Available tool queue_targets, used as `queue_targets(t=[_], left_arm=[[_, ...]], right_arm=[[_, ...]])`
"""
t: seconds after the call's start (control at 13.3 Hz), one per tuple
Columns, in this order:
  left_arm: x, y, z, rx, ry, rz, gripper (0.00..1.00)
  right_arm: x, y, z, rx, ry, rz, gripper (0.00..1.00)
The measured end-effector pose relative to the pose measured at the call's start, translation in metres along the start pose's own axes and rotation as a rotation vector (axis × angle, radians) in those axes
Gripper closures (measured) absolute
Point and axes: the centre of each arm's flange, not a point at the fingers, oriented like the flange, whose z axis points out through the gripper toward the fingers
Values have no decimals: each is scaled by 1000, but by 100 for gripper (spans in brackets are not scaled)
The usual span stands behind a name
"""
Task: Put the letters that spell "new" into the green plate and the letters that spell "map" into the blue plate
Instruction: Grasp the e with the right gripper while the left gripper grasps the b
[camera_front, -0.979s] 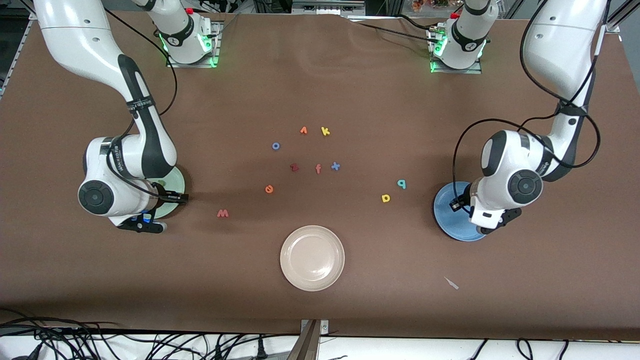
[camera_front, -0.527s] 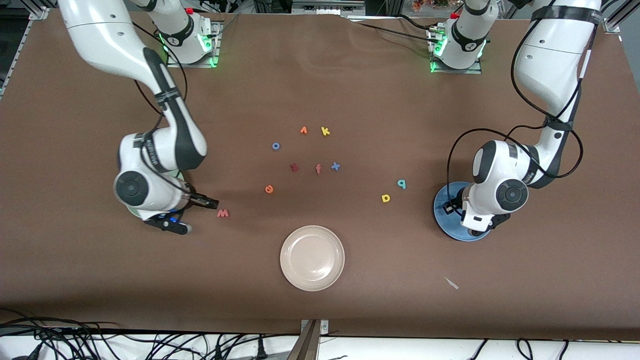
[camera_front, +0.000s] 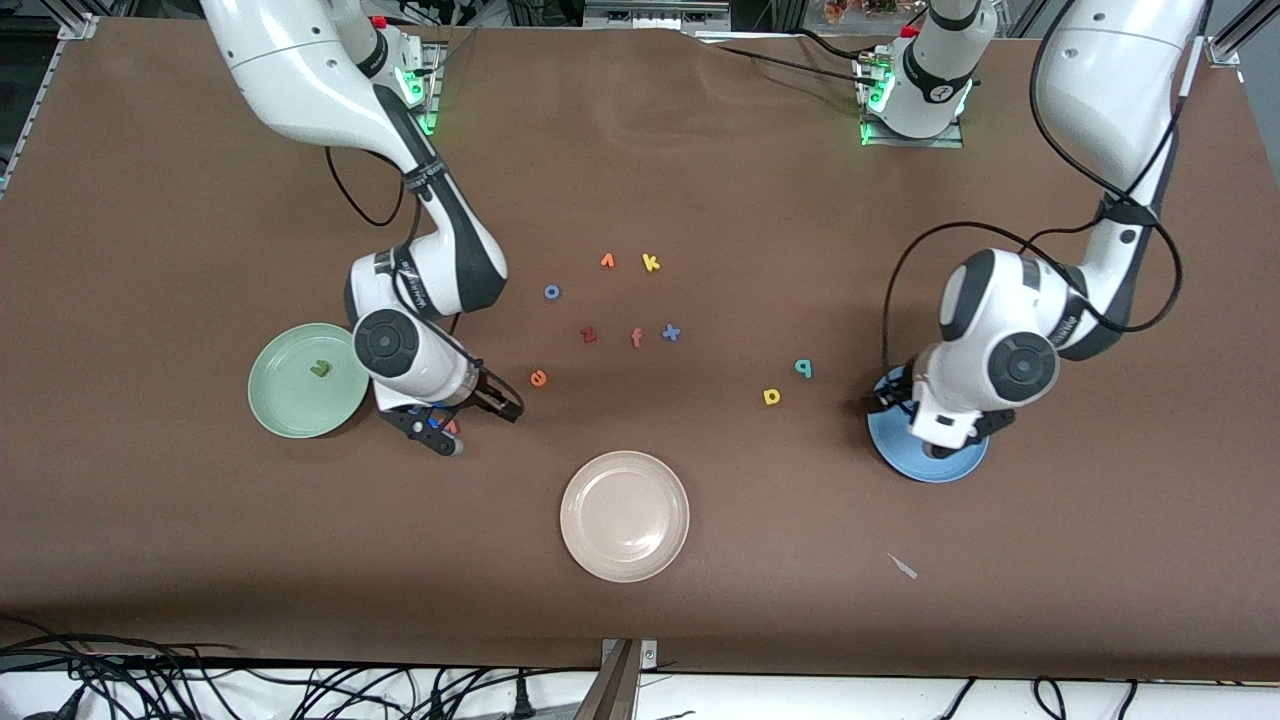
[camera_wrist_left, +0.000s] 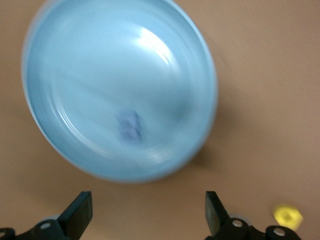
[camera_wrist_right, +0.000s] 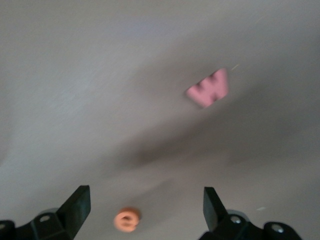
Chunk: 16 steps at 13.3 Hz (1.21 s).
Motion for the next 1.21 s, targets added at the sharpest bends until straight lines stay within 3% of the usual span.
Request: queue_targets(t=[0.3,0.53,0.68,0.75,0.83,0.9,0.98,1.13,1.21], left_arm=[[-59,49,14,-37,-7,72,2],[-85,66,40,-68,57,148,3],[-102,69,65,-40,106,224,4],[-110,71,73,-24,117,261,6],[-117,75,78,-14,119,301,7],[-121,77,81,-7,117,343,14],[-120,77,84,-3,114,379,23],[-113,72,86,0,110,418,24],[-111,70,86,0,110,437,24]], right_arm=[[-41,-31,22,38,11,24,0],[-55,-34,39,20,5,10,5],[-54,-28,47,6,0,11,20],[-54,-26,49,3,0,8,21],[-54,-25,49,2,-1,5,30],[-54,-25,50,2,-1,5,41],[-54,-25,50,2,-1,4,41],[-54,-25,50,2,-1,2,60],[-54,-25,50,2,-1,-1,60]])
